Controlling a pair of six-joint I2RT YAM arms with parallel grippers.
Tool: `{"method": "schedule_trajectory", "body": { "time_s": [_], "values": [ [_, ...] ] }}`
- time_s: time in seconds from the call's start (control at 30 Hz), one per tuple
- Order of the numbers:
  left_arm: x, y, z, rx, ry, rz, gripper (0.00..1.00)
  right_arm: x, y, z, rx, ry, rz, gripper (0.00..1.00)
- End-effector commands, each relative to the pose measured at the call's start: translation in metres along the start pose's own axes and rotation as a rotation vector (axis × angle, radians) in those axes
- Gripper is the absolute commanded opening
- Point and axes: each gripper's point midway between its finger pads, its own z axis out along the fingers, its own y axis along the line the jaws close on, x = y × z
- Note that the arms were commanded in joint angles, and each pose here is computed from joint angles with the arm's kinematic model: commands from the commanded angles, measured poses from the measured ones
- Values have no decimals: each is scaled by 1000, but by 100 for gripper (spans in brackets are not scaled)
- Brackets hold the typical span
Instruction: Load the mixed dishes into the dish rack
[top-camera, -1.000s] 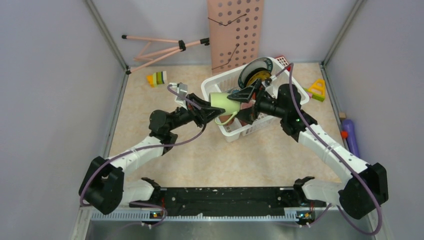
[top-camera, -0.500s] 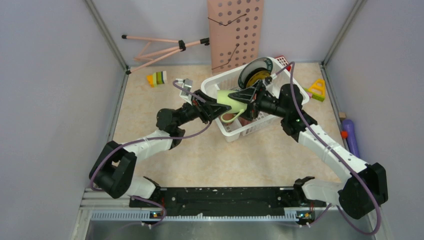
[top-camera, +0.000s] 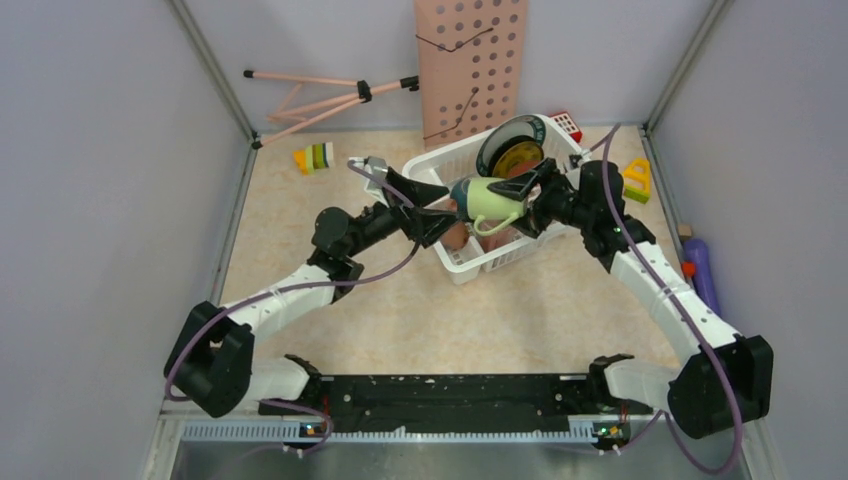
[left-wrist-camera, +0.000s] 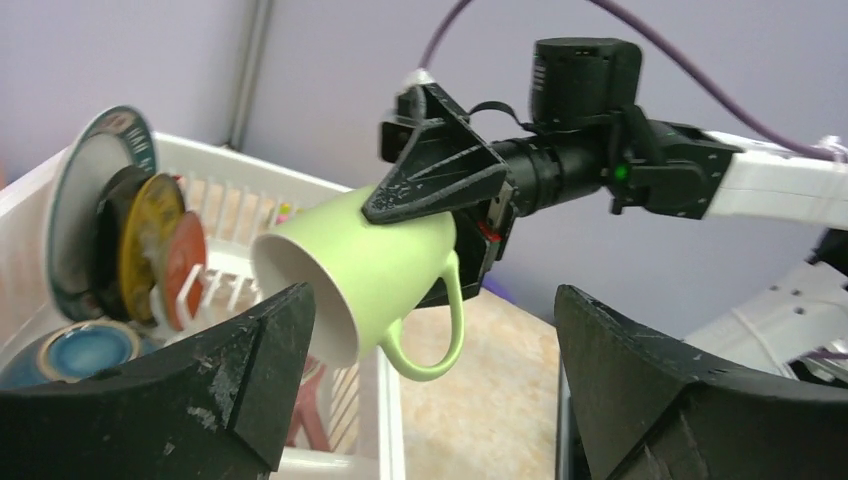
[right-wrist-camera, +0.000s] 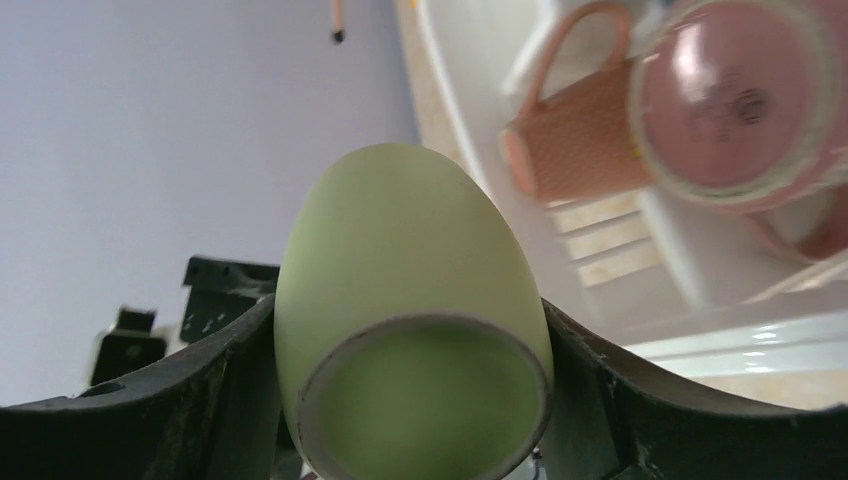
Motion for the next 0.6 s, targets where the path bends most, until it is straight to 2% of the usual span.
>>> {"method": "schedule_trajectory", "body": {
  "time_s": [0.0,0.13,0.33,0.43,0.5,0.57],
  "values": [
    [-23,21,2,-156,-50,86,94,-38,18,-19,41,-183,-148,16],
    [-24,36,-9,-252,-63,117,96,-61,9,-29,151,-288,-201,16],
    [-24,55,-21,-388,-42,138,96,-82,9,-33,225,-360,-301,16],
    [-27,62,-28,-446,-34,168,96,-93,15,-28,241,-353,-474,7],
    [-27,69,-31,-489,-25,176,96,-113,9,-32,349,-391,-563,0],
    [-28,74,-34,-526,-15,178,96,-133,-2,-38,472,-439,-611,0]
  ]
}}
